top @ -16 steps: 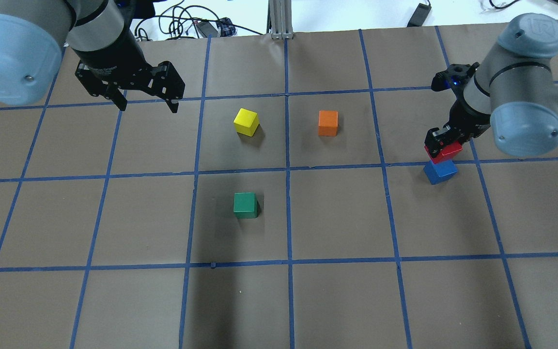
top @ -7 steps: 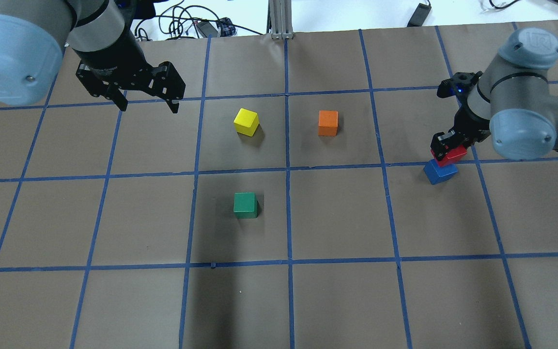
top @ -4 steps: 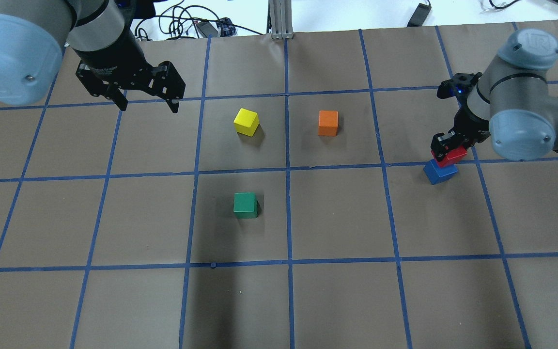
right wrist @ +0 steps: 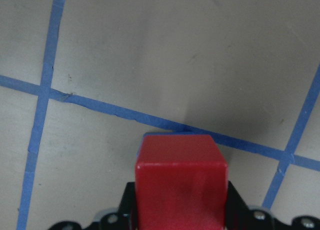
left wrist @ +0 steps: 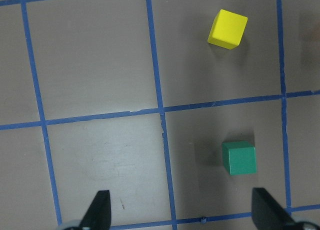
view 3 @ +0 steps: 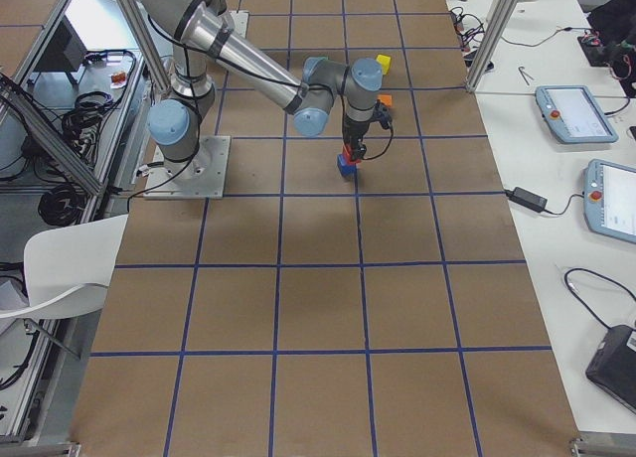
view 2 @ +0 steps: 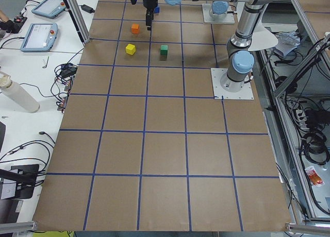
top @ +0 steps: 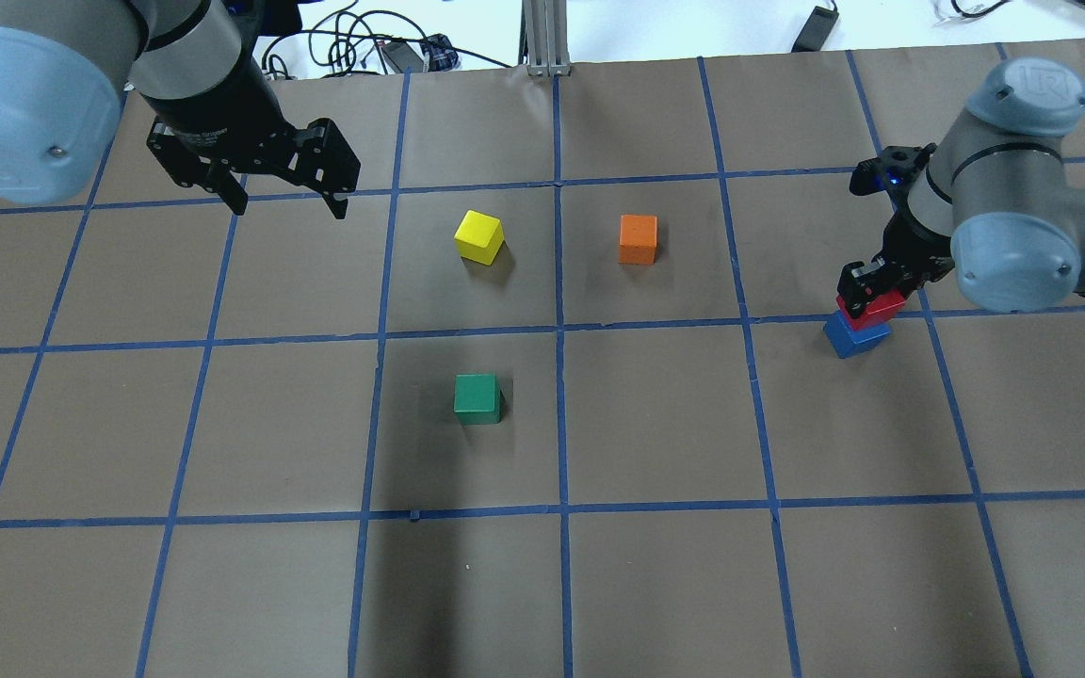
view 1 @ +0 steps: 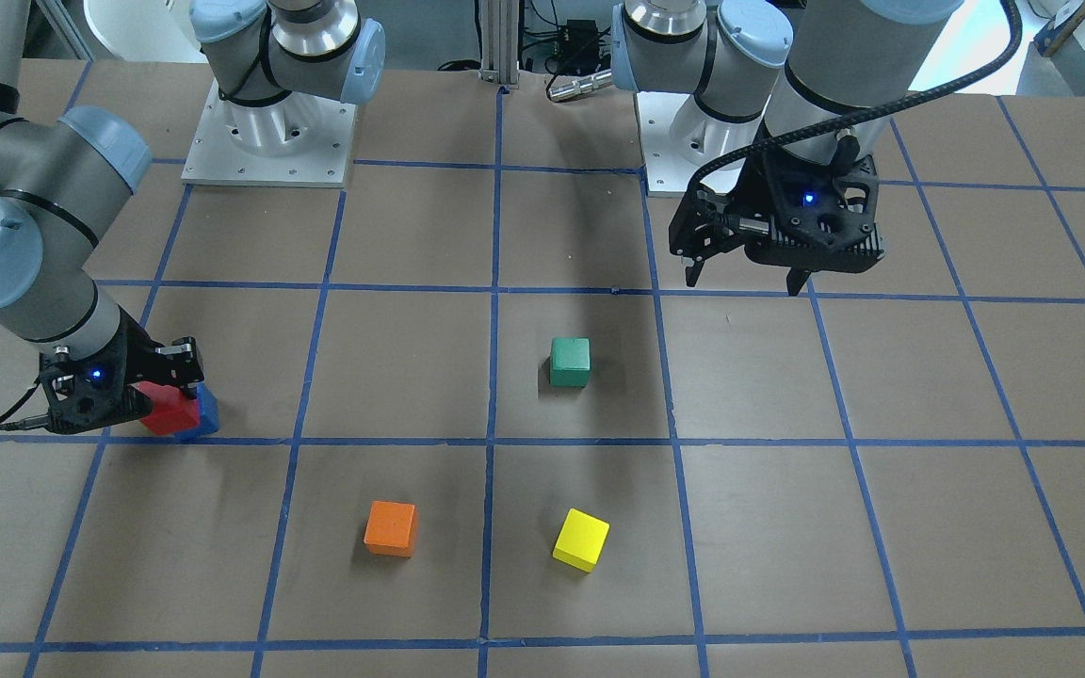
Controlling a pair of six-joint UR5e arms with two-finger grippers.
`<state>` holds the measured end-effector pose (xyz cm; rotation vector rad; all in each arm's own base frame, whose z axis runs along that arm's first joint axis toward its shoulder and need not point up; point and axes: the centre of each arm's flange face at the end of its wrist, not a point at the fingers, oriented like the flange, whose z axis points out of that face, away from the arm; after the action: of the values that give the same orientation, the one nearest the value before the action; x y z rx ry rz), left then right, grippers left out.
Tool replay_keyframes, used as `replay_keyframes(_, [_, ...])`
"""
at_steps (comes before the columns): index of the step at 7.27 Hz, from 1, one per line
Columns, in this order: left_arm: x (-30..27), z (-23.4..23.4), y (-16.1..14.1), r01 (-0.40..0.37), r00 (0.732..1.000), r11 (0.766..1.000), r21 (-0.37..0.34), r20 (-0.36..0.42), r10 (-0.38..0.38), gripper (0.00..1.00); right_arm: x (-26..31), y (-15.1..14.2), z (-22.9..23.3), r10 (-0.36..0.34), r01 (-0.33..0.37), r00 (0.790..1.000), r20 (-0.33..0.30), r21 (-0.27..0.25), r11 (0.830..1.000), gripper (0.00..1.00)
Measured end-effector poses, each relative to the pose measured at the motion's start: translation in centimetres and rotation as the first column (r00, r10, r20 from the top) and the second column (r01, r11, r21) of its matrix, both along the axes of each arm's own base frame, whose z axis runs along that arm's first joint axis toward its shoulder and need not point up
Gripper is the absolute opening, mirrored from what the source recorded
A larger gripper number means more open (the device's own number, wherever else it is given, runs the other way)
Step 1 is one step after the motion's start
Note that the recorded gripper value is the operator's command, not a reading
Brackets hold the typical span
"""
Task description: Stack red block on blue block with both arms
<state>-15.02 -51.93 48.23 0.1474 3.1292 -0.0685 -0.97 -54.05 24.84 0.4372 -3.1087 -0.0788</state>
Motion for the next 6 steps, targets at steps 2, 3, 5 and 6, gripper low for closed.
replay_keyframes(2, [0.0,0.0,0.0,0.000,1.000,1.000,0.000,-0.001,0.000,1.00,-0.3,0.3,0.3,0.001,-0.001,1.000,-0.029,0.016,1.000,0.80])
replay_keyframes(3, [0.0,0.0,0.0,0.000,1.000,1.000,0.000,0.000,0.000,1.00,-0.3,0.4,0.4,0.001,-0.001,0.999,-0.033,0.019,1.000,0.97])
replay_keyframes(5, [0.0,0.0,0.0,0.000,1.000,1.000,-0.001,-0.001,0.000,1.00,-0.1,0.7,1.2,-0.001,0.002,1.000,-0.028,0.028,1.000,1.00])
replay_keyframes(6, [0.0,0.0,0.0,0.000,1.000,1.000,-0.001,-0.001,0.000,1.00,0.2,1.4,2.6,-0.015,0.016,1.000,-0.020,0.043,0.999,1.00])
